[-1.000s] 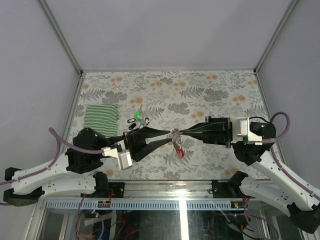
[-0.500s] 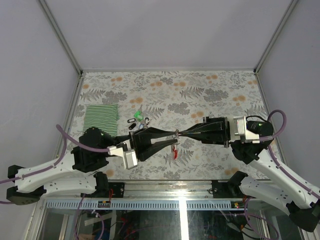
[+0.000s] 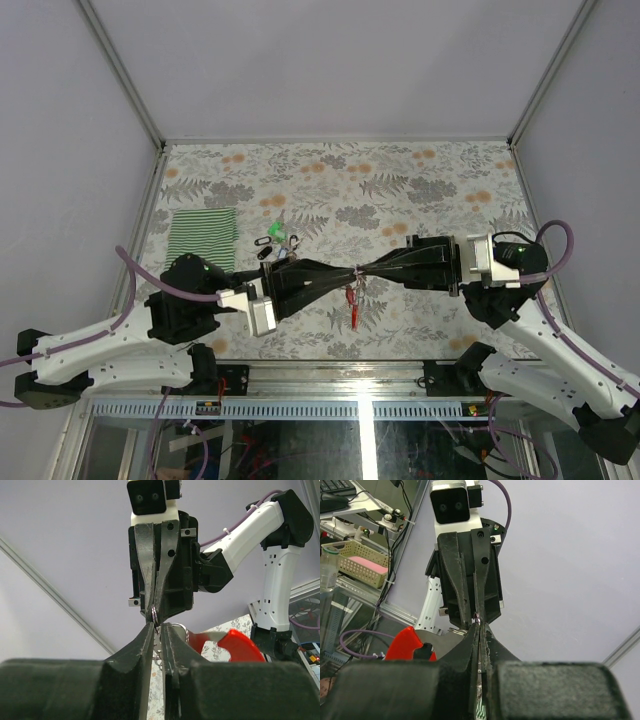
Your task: Put the keys on the keyring
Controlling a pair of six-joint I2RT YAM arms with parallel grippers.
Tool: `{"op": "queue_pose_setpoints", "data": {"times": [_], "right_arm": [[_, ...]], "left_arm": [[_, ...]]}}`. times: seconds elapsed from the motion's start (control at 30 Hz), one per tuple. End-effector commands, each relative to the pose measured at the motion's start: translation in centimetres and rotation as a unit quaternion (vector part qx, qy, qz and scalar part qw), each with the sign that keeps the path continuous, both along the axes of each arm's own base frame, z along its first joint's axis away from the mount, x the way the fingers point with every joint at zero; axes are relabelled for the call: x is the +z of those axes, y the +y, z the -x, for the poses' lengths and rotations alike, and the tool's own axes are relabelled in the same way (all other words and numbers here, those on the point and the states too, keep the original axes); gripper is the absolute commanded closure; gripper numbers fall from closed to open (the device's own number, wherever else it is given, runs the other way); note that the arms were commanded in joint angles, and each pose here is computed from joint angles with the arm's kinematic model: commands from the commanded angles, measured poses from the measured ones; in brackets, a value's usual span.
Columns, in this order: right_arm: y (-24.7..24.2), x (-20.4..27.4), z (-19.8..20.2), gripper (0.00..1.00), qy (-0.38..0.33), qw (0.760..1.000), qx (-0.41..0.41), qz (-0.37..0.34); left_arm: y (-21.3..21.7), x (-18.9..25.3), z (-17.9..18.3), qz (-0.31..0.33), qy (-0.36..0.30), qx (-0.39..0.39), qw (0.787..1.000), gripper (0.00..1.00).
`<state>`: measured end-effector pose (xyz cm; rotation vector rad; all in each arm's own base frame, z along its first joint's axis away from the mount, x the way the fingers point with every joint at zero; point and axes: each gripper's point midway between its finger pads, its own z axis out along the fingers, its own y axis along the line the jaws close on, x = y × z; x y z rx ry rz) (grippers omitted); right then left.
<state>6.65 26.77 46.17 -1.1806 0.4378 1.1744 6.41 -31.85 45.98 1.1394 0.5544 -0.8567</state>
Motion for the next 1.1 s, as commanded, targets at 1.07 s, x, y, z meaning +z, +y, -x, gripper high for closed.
{"op": "queue_pose_setpoints", "data": {"times": [1.07], "right_arm": [[-1.6,-3.6,-3.7,0.68,-0.036,0.978,-0.168,0.122]], "left_arm": [[1.0,-3.3,-3.0,-0.260,0.125,0.096,0.953,1.00]]}}
